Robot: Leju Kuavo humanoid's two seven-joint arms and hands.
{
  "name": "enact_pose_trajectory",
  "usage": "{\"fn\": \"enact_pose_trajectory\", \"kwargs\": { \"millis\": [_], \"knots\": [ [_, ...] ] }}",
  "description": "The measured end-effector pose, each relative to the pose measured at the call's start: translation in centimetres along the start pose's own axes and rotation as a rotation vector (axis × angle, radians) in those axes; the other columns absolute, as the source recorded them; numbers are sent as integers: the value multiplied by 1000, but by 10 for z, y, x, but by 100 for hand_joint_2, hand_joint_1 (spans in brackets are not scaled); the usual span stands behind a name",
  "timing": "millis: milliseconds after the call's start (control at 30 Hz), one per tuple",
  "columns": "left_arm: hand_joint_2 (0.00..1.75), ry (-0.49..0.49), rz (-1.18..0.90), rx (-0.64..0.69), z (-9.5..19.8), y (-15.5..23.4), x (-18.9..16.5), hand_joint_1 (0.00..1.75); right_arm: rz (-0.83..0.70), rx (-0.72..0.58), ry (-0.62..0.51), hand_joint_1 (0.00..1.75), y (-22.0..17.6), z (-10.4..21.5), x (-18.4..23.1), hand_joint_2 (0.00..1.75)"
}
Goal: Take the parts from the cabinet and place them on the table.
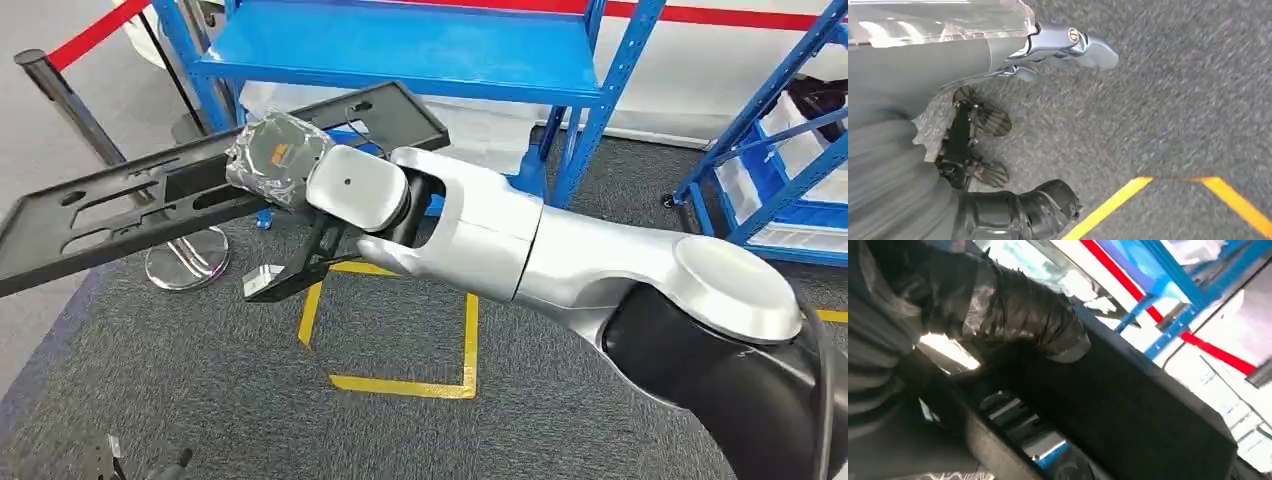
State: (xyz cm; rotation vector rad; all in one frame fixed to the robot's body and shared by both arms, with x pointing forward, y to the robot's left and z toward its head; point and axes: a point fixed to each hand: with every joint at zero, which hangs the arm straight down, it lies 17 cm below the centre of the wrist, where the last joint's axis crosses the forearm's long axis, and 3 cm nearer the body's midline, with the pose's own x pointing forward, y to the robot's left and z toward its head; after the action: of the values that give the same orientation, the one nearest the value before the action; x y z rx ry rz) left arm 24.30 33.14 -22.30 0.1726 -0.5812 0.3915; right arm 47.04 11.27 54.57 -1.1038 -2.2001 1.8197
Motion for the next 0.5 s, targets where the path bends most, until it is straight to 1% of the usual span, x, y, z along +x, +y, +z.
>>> {"fn": "enact_pose_trajectory", "kwargs": {
  "millis": [167, 300, 433, 500],
  "knots": [
    [175, 31, 26, 10, -3, 9, -4, 0, -1, 6, 2, 175, 2, 0, -1, 175],
    [175, 82, 76, 46, -9, 34, -7, 0, -9, 13, -9, 175, 6, 1, 3, 175],
    [175, 132, 119, 81, -12, 57, -11, 0, -14, 0, -32, 175, -2, -2, 13, 175],
    [175, 143, 140, 95, -15, 67, -7, 0, -16, -4, -43, 175, -5, -3, 17, 175]
  ]
}}
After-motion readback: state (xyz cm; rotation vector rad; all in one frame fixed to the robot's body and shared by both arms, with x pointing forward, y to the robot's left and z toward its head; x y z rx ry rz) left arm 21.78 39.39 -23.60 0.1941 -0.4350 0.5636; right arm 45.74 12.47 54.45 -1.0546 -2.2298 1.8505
